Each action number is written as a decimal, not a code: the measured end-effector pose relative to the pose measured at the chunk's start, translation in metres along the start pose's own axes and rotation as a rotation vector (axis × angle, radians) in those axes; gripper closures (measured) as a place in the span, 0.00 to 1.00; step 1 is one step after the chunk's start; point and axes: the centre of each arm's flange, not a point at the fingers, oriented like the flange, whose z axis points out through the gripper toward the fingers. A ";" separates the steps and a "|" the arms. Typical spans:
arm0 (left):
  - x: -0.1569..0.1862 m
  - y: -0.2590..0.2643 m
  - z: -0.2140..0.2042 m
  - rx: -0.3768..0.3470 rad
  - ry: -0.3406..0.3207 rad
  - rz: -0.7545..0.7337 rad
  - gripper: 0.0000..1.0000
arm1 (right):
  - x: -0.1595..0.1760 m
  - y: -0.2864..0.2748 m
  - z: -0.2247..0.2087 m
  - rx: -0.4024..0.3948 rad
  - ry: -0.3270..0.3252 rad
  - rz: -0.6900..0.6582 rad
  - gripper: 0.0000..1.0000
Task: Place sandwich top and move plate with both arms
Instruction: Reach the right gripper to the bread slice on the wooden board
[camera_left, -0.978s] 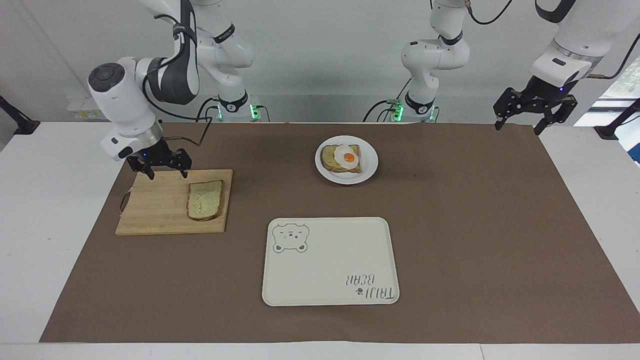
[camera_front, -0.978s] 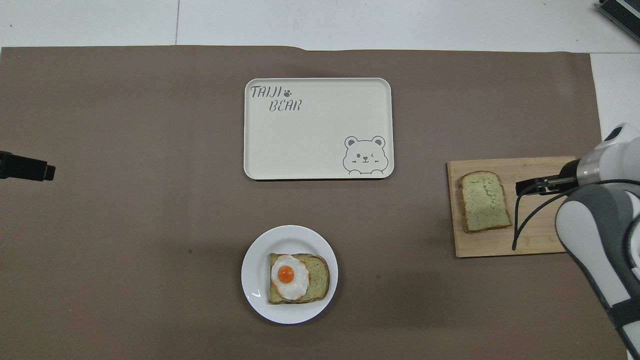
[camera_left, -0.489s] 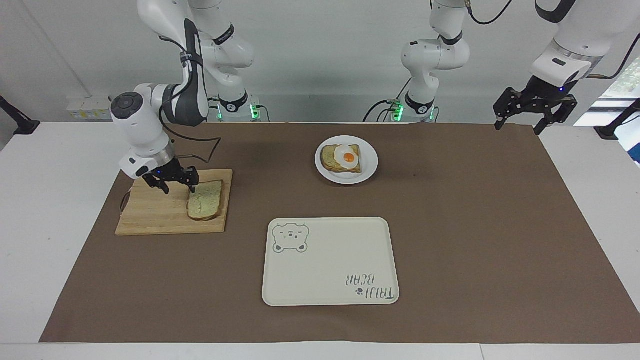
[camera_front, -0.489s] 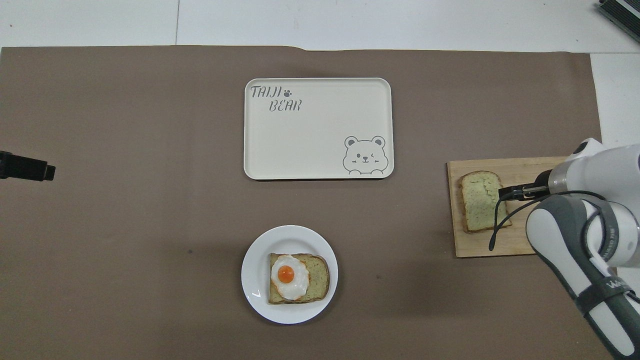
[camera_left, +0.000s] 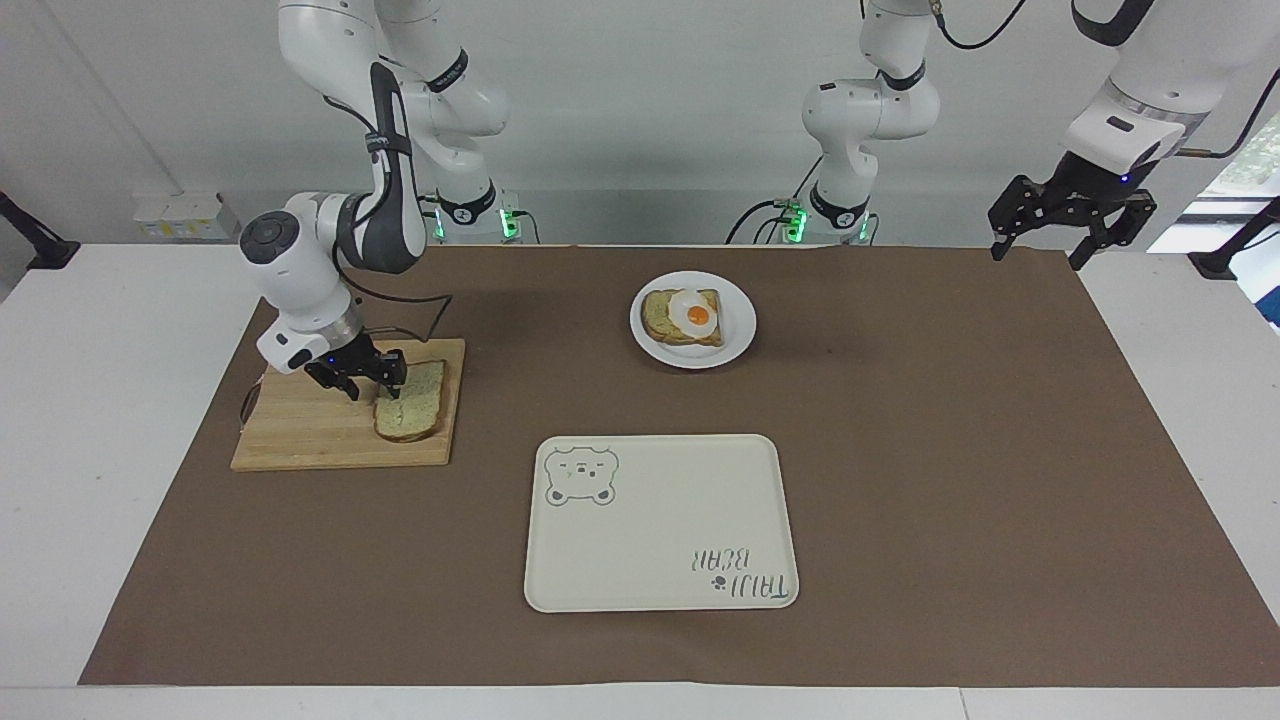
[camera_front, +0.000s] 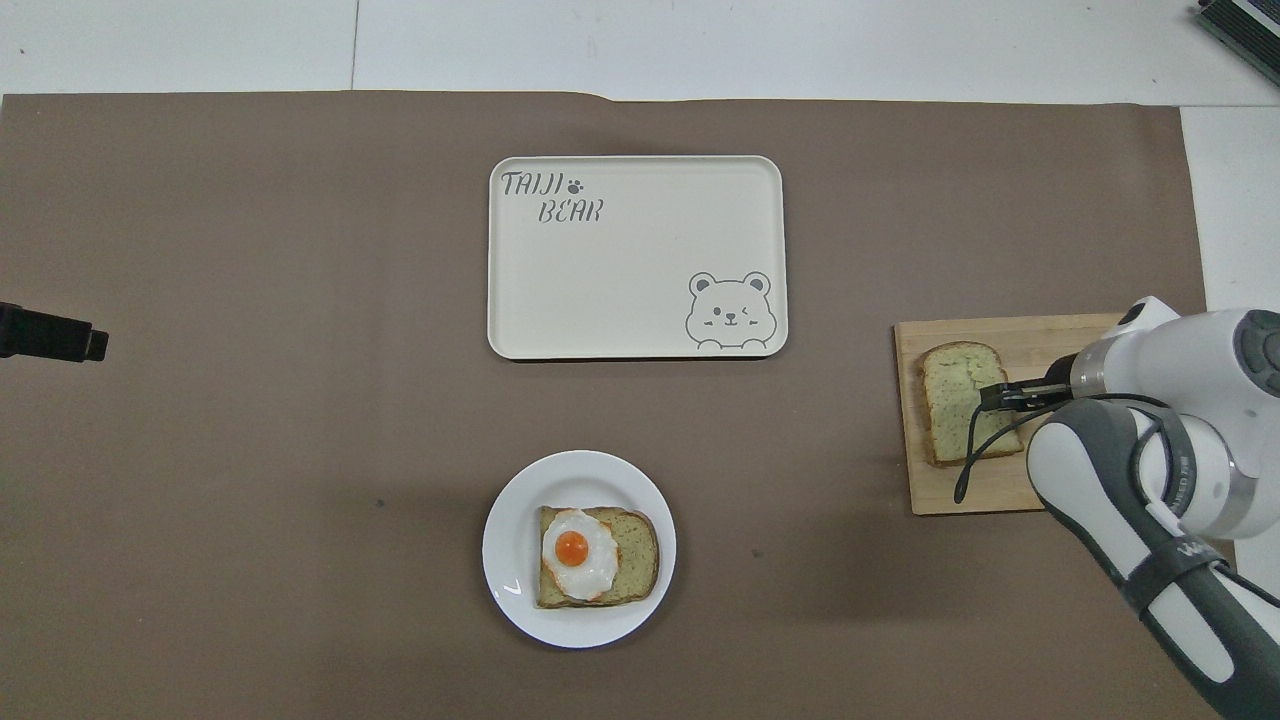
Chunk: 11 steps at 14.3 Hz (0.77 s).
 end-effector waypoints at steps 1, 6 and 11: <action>0.000 0.000 0.000 0.000 0.000 0.000 0.00 | -0.001 0.000 0.003 0.001 -0.006 0.000 0.49; 0.000 0.000 0.000 0.000 0.000 -0.001 0.00 | 0.000 -0.002 0.004 0.009 -0.007 0.003 0.87; 0.000 0.000 0.000 0.000 0.000 -0.001 0.00 | 0.003 -0.001 -0.002 0.010 -0.009 0.004 0.90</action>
